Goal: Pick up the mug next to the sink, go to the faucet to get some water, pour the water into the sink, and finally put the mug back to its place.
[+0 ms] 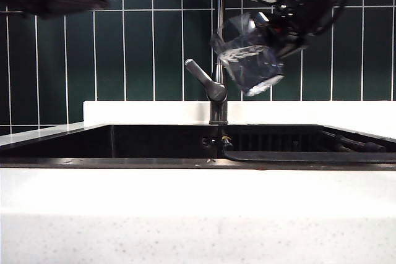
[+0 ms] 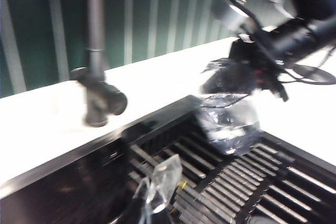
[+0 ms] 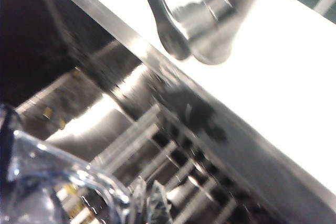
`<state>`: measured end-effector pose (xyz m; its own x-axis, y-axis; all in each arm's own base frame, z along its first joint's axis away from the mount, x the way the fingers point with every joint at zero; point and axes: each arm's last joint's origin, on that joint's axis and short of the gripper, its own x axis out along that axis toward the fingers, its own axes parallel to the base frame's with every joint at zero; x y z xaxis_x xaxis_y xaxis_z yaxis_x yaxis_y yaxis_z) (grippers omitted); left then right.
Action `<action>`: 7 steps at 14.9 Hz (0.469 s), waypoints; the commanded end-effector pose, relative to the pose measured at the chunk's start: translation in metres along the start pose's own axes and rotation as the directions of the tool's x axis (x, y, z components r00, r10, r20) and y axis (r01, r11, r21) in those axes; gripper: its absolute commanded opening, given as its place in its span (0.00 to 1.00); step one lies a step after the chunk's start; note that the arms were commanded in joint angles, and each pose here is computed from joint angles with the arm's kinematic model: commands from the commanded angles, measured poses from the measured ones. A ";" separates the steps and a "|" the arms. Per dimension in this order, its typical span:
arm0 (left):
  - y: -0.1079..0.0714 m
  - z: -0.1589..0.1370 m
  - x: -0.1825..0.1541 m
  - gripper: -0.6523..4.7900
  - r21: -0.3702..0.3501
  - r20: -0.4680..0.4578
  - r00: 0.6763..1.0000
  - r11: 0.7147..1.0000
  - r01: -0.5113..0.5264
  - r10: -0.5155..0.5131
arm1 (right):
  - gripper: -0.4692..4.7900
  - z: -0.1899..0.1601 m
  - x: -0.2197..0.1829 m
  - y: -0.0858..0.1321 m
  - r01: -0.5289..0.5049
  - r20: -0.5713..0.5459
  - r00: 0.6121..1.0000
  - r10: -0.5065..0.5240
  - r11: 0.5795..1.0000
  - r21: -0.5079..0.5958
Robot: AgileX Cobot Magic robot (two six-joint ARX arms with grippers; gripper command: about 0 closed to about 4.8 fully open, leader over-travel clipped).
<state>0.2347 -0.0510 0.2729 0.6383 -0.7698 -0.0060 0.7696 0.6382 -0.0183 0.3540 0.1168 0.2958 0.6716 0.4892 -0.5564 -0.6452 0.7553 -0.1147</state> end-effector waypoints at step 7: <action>-0.076 -0.041 -0.058 0.11 0.092 0.113 0.948 0.947 -0.307 0.296 | 0.08 -0.006 -0.019 -0.002 0.264 -0.071 0.955 -0.288 0.934 -0.243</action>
<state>0.1403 -0.0557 0.2351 0.8307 -0.5459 0.1097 0.5385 0.8377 0.0906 0.3422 0.1045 0.2917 0.7678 0.2321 -0.5971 -0.5394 0.7371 -0.4071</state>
